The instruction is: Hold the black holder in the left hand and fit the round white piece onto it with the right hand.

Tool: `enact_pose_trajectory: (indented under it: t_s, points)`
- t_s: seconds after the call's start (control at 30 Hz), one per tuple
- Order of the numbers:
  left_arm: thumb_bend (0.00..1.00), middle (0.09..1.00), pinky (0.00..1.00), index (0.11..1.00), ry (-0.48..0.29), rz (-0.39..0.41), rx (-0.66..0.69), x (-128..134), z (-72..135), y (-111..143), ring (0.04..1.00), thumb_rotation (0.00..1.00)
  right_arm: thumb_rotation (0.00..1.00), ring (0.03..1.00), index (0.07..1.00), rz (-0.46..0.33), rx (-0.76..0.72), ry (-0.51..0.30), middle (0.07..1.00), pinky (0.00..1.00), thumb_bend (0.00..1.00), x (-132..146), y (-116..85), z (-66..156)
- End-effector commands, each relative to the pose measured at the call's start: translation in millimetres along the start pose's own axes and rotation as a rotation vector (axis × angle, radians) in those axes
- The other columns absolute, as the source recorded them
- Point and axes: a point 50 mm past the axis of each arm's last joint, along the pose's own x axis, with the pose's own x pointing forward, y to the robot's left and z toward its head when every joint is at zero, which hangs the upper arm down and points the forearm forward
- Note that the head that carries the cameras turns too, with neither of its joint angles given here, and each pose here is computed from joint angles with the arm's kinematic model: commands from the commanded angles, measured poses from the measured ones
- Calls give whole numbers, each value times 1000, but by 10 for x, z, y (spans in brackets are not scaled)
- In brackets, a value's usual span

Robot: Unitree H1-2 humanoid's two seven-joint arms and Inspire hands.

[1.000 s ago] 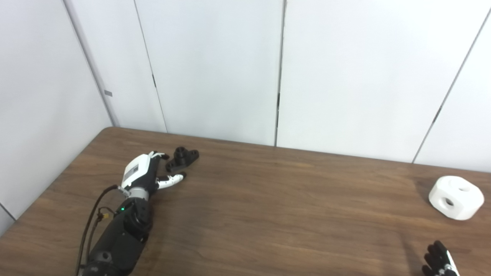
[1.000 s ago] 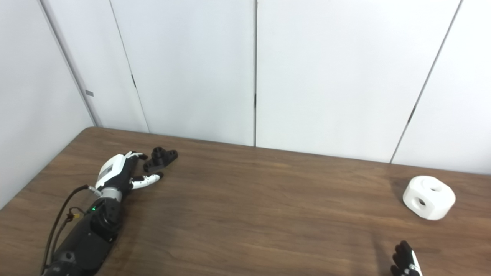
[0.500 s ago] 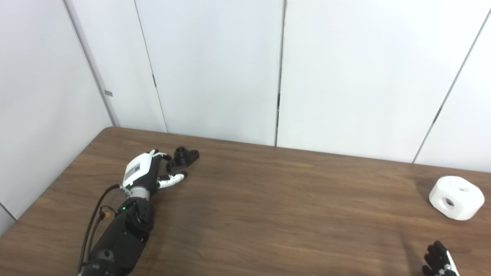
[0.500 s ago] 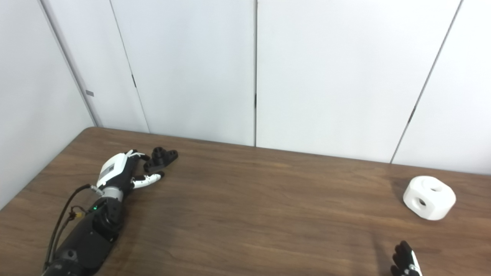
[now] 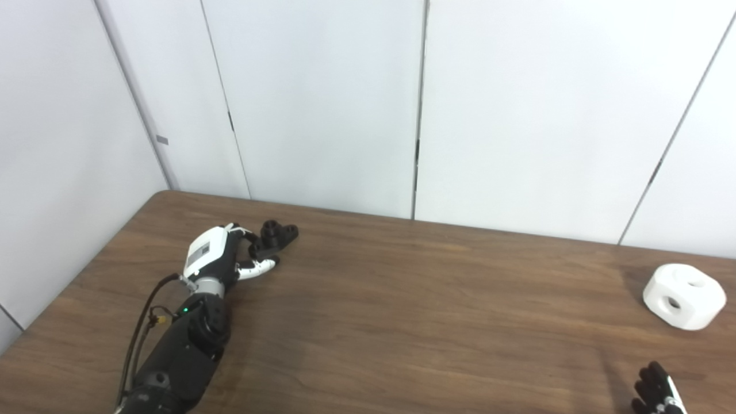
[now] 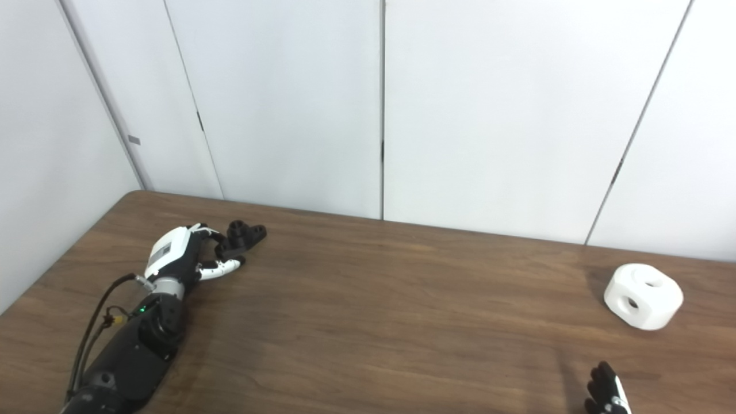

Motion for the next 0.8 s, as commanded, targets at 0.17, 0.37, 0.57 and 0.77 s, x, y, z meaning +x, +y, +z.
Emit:
enact_pose_trajectory:
  t_s: [0.17, 0.37, 0.57, 0.77]
  points:
    - [628, 914, 1000, 607, -57, 63, -15, 101, 142, 201, 976, 294, 1000, 1000, 1000, -9, 10, -20, 1000, 1000, 526, -13, 6, 45]
    - [616, 910, 997, 608, -65, 60, -10, 97, 137, 184, 976, 247, 1000, 1000, 1000, -6, 5, -23, 1000, 1000, 522, -16, -11, 35]
    - [609, 895, 990, 609, -67, 62, -3, 101, 113, 133, 970, 228, 1000, 1000, 1000, -2, 8, -21, 1000, 1000, 517, -12, -23, 19]
    - [510, 876, 985, 496, -75, 75, -23, 95, 108, 84, 958, 69, 1000, 1000, 1000, -4, 9, -22, 1000, 1000, 504, -5, -35, 28]
